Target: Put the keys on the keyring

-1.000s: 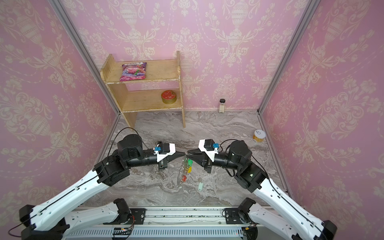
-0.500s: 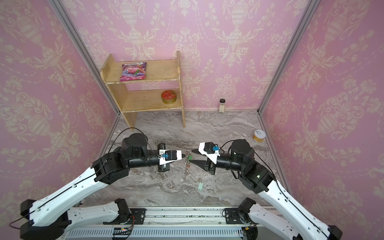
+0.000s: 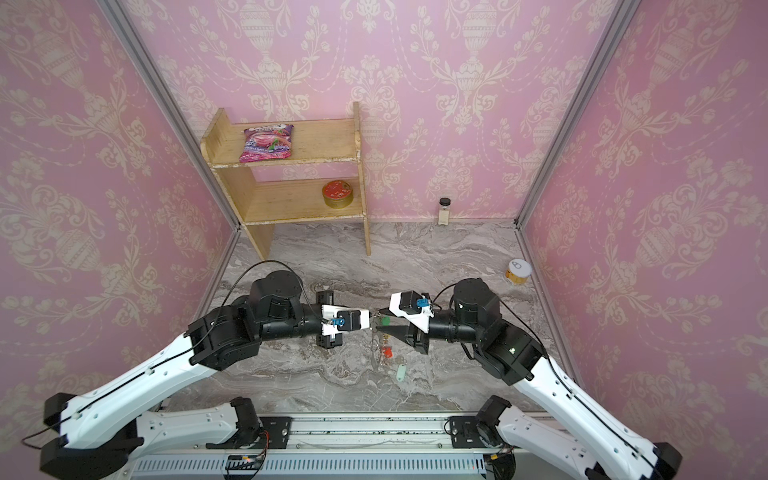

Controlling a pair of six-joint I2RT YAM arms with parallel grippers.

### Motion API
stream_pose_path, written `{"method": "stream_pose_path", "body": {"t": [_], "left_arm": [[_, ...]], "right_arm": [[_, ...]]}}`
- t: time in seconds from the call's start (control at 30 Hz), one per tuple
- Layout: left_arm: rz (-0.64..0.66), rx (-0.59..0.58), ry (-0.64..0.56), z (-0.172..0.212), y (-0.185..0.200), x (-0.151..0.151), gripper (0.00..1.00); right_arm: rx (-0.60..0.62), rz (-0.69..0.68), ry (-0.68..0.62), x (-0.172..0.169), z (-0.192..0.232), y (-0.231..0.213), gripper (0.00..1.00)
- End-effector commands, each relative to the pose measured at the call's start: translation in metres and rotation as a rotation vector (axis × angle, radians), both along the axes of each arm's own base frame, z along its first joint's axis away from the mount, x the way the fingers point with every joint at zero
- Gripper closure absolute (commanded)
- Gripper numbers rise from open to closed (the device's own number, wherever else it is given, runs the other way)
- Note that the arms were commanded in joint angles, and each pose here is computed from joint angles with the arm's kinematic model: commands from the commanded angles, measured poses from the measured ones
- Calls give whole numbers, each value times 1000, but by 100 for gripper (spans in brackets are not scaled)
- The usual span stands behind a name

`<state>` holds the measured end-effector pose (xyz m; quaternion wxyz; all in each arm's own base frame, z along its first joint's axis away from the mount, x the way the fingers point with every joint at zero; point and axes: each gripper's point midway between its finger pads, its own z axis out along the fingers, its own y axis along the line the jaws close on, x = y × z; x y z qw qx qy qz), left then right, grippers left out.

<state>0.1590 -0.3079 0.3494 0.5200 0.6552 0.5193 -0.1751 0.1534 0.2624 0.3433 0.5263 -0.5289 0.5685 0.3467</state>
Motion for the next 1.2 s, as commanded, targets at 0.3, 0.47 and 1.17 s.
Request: {"method": "stream_pose_path", "body": {"t": [0.3,0.47,1.17], "left_arm": [[-10,-32,-51,19,4,-4,100],[45,-40,-59,15,6,5,100],[303,-62,-94,-4,30,40,100]], "right_arm": [[-11,18,-24,-5,7,1,65],[-4,-69,1,3,2,-7,59],[-163,-703,806,16,-165,-61,48]]}}
